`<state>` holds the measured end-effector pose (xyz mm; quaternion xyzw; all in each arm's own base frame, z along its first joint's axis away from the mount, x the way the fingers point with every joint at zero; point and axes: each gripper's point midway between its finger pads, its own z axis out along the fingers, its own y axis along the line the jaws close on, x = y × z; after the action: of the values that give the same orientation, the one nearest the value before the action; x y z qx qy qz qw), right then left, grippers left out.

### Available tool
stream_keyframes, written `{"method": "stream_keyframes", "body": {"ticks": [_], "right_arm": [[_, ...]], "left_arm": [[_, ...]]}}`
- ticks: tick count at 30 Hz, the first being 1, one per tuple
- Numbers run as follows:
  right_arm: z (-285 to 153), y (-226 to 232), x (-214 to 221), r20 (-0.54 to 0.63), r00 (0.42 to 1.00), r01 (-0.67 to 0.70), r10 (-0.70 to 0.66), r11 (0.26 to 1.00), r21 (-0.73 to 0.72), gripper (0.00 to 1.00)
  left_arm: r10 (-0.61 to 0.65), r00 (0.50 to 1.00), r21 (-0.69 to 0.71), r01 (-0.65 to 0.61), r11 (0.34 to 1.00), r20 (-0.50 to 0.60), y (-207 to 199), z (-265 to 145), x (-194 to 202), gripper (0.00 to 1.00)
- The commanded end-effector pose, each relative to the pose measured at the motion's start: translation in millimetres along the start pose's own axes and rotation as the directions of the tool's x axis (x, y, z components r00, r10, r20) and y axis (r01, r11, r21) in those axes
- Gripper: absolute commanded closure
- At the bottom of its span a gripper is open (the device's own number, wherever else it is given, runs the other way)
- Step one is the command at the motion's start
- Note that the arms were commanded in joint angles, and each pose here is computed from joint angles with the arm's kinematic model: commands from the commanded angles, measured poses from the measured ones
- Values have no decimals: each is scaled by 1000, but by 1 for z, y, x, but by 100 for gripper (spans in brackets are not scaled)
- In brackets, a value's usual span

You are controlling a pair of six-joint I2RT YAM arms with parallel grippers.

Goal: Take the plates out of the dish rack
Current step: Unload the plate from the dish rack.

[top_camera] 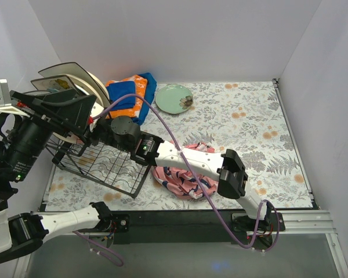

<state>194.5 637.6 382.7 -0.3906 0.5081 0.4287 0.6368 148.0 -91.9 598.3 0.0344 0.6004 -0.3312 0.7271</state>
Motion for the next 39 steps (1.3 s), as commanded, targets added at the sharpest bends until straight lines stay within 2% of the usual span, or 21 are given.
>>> {"method": "stream_keyframes", "body": {"ticks": [1,16,39], "right_arm": [[7,-12,-24,76,996,35,-39,998,51,52],[19,-23,0,46,991,117,-123,987,107,51],[39,-15,25,65,986,146,-151,987,72,53]], "left_arm": [[1,1000,21,-1,1000,-12,-3,-1,4,27],[8,1000,14,-8,1000,-21,-2,3,11,27],[22,999,12,-22,1000,-37,-1,5,21,27]]}}
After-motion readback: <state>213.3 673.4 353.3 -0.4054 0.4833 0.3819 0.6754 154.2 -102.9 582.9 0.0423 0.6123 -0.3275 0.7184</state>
